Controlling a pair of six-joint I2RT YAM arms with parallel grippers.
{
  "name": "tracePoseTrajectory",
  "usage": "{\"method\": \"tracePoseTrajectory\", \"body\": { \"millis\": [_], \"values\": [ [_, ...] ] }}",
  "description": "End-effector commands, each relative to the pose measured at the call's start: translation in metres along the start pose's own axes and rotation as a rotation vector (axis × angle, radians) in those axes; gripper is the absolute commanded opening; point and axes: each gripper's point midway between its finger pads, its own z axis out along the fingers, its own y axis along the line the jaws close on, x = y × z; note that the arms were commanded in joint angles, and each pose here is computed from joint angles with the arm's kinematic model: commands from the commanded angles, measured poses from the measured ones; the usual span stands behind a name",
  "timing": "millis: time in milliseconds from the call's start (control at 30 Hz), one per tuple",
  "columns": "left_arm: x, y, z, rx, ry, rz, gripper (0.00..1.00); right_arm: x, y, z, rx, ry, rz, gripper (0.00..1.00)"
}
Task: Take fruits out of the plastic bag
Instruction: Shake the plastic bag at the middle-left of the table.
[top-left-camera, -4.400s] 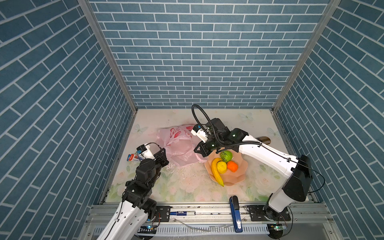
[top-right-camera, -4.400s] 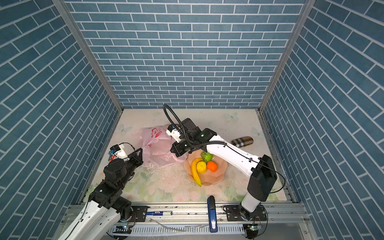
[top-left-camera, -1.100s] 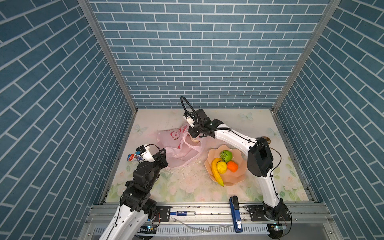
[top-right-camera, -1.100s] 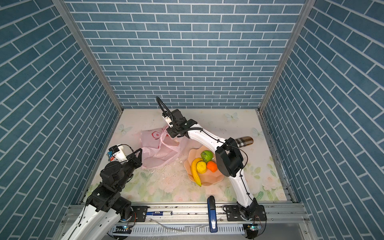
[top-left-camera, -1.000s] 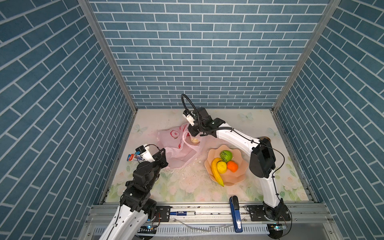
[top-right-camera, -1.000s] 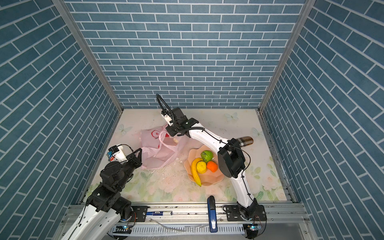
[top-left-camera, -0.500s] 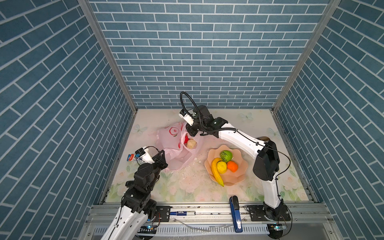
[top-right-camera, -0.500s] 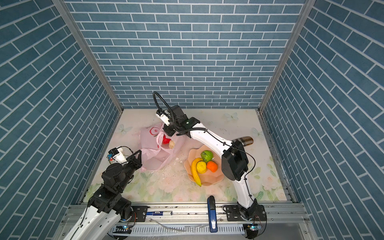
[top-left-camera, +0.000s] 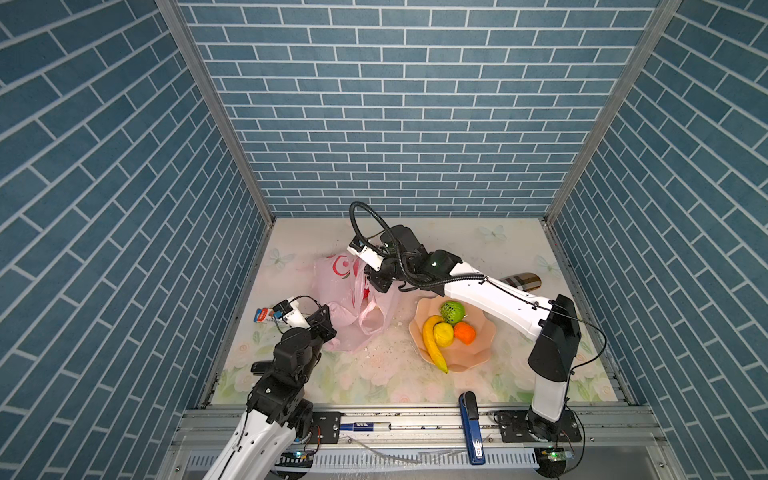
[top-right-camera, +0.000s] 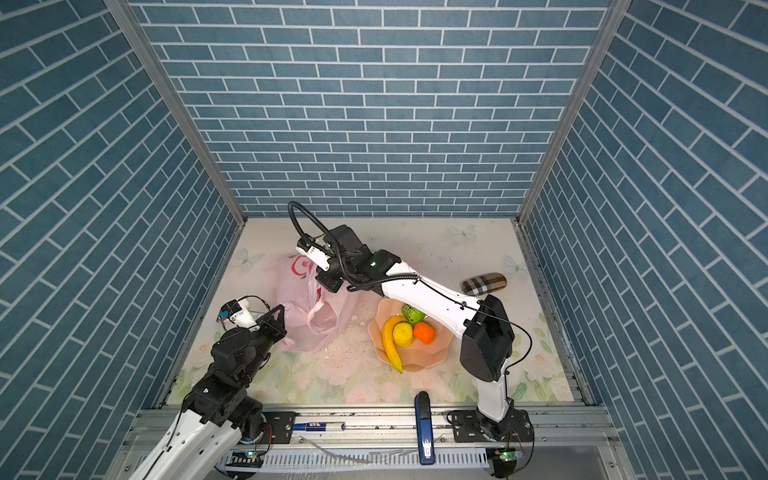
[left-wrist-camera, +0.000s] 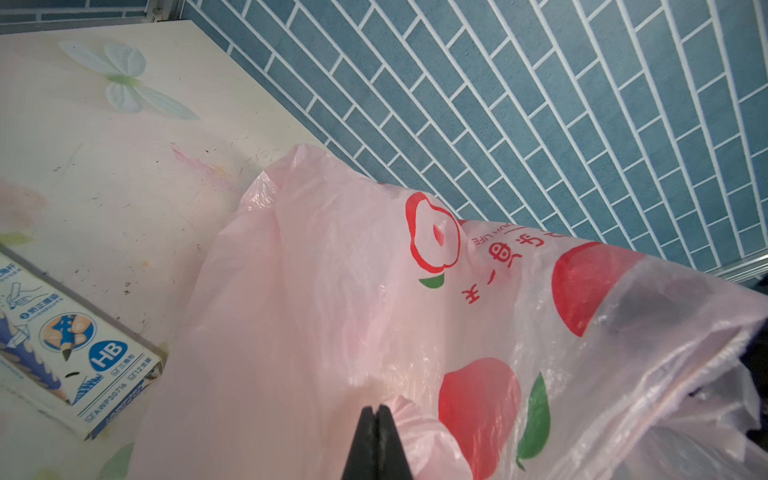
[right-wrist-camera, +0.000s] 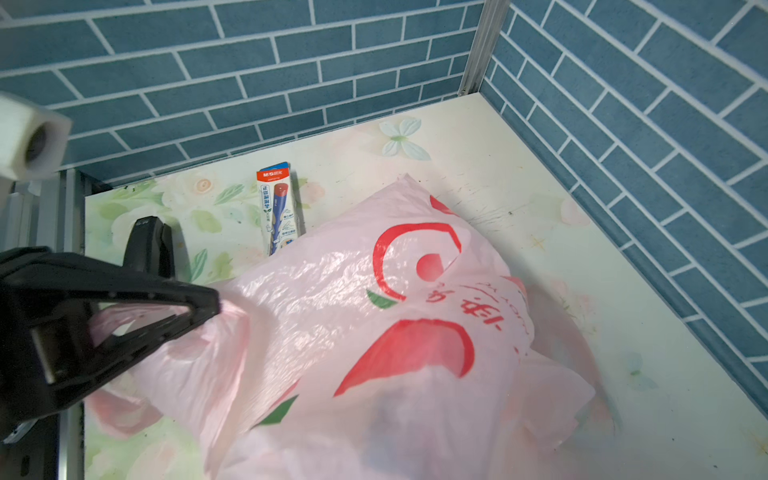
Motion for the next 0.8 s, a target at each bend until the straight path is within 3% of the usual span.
{"method": "tracePoseTrajectory", "body": {
  "millis": [0, 300, 667, 767],
  "values": [
    [0.000, 0.003, 0.003, -0.008, -0.012, -0.001, 0.00, 0.002, 0.002, -0.009, 0.011, -0.012, 0.004, 0.00],
    [0.003, 0.005, 0.005, -0.008, -0.010, -0.011, 0.00, 0.018, 0.000, 0.000, 0.024, 0.018, 0.013, 0.00],
    [-0.003, -0.004, -0.001, 0.013, -0.007, -0.035, 0.00, 0.068, -0.049, 0.004, 0.089, 0.090, 0.125, 0.00],
    [-0.003, -0.006, -0.002, 0.026, -0.001, -0.052, 0.00, 0.079, -0.056, 0.000, 0.099, 0.115, 0.149, 0.14]
  ]
}}
